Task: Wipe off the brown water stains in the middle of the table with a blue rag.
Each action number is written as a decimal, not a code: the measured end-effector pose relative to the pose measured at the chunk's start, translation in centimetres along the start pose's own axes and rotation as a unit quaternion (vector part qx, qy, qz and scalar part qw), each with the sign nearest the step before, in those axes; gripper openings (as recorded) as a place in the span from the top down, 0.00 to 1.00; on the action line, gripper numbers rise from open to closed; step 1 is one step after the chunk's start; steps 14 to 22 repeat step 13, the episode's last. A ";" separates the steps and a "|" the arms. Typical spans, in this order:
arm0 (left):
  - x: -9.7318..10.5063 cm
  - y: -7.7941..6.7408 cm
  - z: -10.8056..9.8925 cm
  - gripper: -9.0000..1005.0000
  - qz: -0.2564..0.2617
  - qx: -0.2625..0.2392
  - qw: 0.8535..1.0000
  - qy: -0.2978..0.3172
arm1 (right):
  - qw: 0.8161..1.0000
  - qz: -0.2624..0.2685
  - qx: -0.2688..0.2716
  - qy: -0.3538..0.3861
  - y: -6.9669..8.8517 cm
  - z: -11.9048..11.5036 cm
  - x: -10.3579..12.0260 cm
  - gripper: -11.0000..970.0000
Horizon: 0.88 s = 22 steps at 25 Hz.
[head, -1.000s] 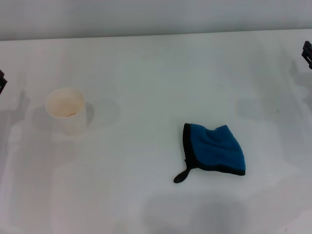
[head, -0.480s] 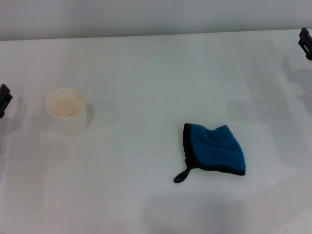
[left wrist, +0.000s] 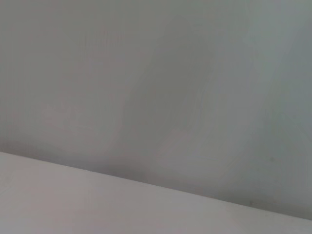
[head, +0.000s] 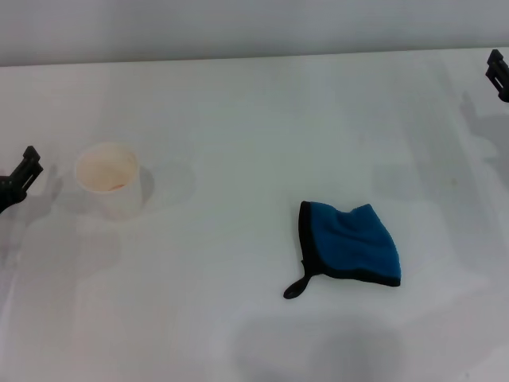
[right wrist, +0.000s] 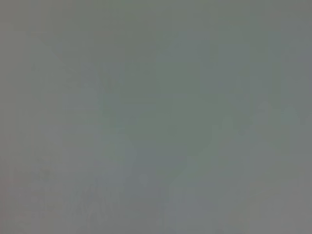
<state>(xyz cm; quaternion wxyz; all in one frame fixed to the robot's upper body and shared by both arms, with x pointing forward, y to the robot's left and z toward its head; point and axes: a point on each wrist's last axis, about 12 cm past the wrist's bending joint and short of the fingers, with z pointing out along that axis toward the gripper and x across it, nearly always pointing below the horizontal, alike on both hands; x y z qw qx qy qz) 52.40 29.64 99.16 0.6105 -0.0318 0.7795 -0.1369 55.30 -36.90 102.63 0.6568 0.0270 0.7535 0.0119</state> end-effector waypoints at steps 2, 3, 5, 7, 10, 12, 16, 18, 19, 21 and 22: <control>-0.1 0.0 0.1 0.12 -0.001 0.000 1.000 -0.002 | 1.000 -0.002 0.003 -0.001 -0.3 -0.2 0.0 0.30; -0.2 -0.1 0.2 0.12 0.000 0.001 1.000 -0.003 | 1.000 -0.002 0.003 -0.001 -0.3 -0.2 0.0 0.30; -0.2 -0.3 0.4 0.12 0.001 0.005 1.000 -0.003 | 1.000 -0.003 0.005 0.000 -0.5 -0.3 0.1 0.30; -0.2 -0.4 0.4 0.12 0.000 0.007 1.000 -0.003 | 1.000 -0.003 0.008 0.004 -0.7 -0.4 0.1 0.30; -0.1 -0.4 0.4 0.12 -0.001 0.005 1.000 0.000 | 1.000 0.000 0.008 0.004 -0.7 -0.5 0.2 0.30; 0.0 -0.2 0.2 0.12 -0.003 0.000 1.000 0.002 | 1.000 0.004 0.007 0.004 -0.5 -0.5 0.3 0.30; 0.0 -0.1 0.1 0.12 -0.004 -0.003 1.000 0.001 | 1.000 0.005 0.004 0.005 -0.4 -0.6 0.4 0.30; 0.0 -0.1 0.1 0.12 -0.004 -0.003 1.000 0.001 | 1.000 0.005 0.004 0.005 -0.4 -0.6 0.4 0.30; 0.0 -0.1 0.1 0.12 -0.004 -0.003 1.000 0.001 | 1.000 0.005 0.004 0.005 -0.4 -0.6 0.4 0.30; 0.0 -0.1 0.1 0.12 -0.004 -0.003 1.000 0.001 | 1.000 0.005 0.004 0.005 -0.4 -0.6 0.4 0.30; 0.0 -0.1 0.1 0.12 -0.004 -0.003 1.000 0.001 | 1.000 0.005 0.004 0.005 -0.4 -0.6 0.4 0.30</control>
